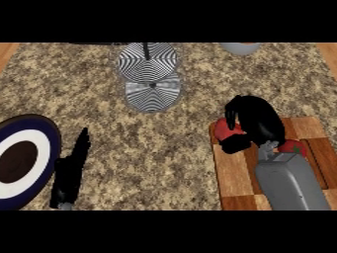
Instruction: Pick the bell pepper from the cutting board and place it in the tiered basket
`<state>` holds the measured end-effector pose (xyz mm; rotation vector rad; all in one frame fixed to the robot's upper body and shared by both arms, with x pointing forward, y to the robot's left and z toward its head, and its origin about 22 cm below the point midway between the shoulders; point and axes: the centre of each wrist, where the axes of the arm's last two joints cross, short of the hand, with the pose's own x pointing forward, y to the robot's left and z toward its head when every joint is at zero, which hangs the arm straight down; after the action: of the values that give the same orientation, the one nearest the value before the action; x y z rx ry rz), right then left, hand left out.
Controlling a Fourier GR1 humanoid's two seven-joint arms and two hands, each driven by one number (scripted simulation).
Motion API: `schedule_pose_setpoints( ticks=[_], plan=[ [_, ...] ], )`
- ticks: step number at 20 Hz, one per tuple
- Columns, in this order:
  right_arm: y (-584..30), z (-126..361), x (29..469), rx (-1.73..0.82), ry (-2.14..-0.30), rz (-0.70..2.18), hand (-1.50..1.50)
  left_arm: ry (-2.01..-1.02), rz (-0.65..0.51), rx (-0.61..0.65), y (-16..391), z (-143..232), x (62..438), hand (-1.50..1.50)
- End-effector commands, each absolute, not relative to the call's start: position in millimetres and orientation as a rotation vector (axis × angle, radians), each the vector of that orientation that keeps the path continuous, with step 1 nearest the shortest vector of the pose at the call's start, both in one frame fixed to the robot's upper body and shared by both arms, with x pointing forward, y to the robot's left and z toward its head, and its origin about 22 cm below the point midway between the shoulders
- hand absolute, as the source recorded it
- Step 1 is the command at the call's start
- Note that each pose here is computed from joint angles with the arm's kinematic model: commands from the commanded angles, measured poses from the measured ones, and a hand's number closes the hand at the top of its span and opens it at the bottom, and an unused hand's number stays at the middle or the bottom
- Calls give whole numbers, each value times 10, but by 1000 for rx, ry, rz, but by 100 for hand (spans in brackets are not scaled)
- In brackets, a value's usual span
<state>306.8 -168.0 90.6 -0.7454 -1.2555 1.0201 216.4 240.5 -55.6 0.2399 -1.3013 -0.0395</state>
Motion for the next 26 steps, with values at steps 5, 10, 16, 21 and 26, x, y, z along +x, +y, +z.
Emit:
schedule_pose_setpoints(
  ticks=[5,10,16,21,26],
  plan=[
    [-1924,2151,2955,-716,-1647,804,150,-1298,-13,259,2389,-645,2061,0],
    [-1794,2677,2902,-789,-1722,837,150,-1308,-28,251,2494,-513,2073,0],
    [-1384,2969,3066,-790,-1712,757,150,-1294,-31,243,2499,-562,2171,0],
    [-1255,3097,3417,-788,-1689,755,150,-1298,-36,237,2464,-664,2159,0],
    [-1102,2958,3759,-795,-1665,737,150,-1294,-24,248,2428,-576,2200,0]
  ],
)
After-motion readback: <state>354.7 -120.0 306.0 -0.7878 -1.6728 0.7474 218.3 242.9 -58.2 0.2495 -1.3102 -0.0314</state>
